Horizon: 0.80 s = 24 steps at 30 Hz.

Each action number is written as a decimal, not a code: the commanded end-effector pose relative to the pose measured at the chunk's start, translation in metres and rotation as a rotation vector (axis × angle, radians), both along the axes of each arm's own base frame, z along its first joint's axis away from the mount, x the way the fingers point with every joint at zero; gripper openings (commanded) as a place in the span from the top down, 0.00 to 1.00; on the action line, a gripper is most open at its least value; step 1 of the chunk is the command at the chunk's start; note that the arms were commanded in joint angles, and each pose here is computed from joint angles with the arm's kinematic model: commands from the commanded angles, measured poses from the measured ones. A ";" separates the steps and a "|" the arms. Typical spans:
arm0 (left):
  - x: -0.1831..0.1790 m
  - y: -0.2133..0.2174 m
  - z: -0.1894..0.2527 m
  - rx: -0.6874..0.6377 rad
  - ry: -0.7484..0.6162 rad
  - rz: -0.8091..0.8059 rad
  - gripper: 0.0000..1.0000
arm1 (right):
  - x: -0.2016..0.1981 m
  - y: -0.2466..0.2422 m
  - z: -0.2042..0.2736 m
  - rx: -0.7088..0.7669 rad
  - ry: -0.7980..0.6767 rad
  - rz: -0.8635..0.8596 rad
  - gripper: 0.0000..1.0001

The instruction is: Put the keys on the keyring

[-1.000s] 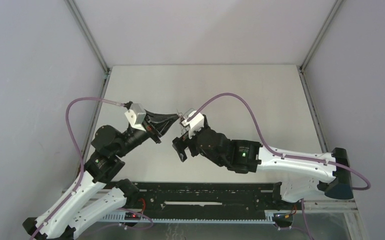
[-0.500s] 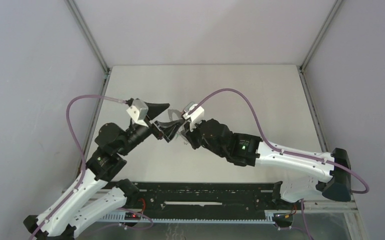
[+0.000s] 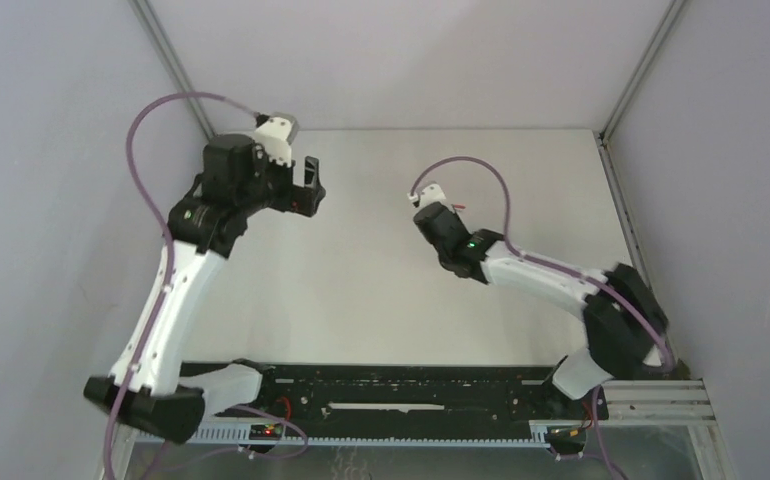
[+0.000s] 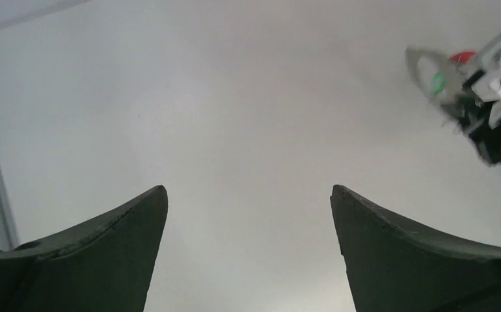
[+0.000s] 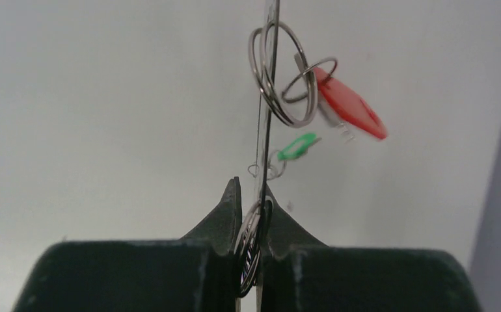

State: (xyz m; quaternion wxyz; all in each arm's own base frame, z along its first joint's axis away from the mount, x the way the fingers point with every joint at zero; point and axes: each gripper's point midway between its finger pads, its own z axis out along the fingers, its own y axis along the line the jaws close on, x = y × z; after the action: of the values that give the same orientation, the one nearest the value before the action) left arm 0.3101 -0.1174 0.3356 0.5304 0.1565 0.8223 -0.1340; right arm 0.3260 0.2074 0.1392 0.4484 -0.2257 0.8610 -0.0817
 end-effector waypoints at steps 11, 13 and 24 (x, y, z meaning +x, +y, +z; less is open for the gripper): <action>-0.008 0.068 -0.093 0.243 0.267 0.101 0.00 | 0.092 0.072 -0.069 -0.475 -0.016 0.032 0.91; -0.006 0.068 -0.086 0.238 0.245 0.105 0.00 | 0.091 0.088 -0.079 -0.465 0.002 0.065 0.83; -0.017 0.057 -0.069 0.210 0.188 0.027 0.00 | 0.054 0.137 -0.088 -0.340 0.067 0.234 0.00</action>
State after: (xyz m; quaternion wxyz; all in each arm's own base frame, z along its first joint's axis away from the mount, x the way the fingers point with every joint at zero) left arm 0.2884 -0.0596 0.2527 0.4162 0.1710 0.8913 -0.0556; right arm 0.3966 0.3288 0.0480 0.3883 -0.3914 0.8032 -0.2257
